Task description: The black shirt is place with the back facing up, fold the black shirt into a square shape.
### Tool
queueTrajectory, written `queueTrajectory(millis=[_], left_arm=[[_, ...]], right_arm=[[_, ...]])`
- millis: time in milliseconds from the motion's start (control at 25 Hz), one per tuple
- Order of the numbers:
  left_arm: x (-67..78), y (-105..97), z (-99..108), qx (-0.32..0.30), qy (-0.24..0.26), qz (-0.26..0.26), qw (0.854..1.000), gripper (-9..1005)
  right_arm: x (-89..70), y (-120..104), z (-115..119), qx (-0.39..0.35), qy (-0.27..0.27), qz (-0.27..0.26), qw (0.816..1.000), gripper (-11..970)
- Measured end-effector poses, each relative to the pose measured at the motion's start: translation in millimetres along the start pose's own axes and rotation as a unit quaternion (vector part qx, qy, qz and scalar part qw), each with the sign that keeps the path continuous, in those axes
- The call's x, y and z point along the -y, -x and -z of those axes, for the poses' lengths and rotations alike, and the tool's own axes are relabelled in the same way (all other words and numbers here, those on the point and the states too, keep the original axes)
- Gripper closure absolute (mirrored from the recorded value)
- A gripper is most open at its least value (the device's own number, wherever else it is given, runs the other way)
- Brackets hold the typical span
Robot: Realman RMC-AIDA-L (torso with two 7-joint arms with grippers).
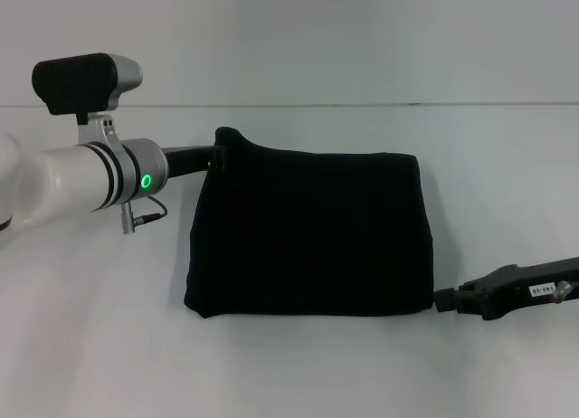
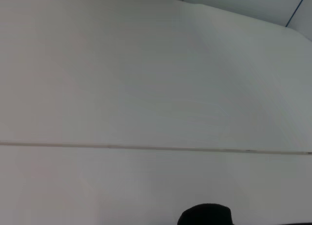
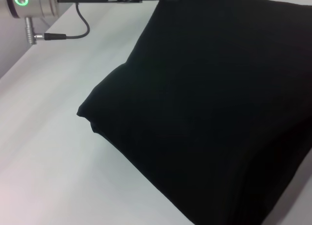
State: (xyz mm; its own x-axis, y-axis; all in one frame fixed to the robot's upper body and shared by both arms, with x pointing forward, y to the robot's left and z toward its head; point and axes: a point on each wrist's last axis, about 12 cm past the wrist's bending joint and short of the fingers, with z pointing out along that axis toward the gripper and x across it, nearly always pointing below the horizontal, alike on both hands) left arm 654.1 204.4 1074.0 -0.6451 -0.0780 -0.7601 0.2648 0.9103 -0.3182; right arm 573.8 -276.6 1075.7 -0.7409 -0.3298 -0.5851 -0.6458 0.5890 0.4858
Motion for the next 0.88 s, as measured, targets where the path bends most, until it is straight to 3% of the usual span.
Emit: queueTrajectory(millis=[560, 800, 880], left_arm=[[0.4, -1, 0, -0.001, 0.000, 0.000, 1.000, 936], [0.4, -1, 0, 0.000, 0.000, 0.000, 1.000, 934], [0.4, -1, 0, 0.000, 0.000, 0.000, 1.000, 933]], right_arm=[[1.3, 10, 1, 0.014, -0.010, 0.003, 1.000, 835], [-1.3, 12, -1, 0.012, -0.003, 0.007, 1.000, 605], [-3.0, 13, -3, 0.010, 0.002, 0.009, 1.000, 606]])
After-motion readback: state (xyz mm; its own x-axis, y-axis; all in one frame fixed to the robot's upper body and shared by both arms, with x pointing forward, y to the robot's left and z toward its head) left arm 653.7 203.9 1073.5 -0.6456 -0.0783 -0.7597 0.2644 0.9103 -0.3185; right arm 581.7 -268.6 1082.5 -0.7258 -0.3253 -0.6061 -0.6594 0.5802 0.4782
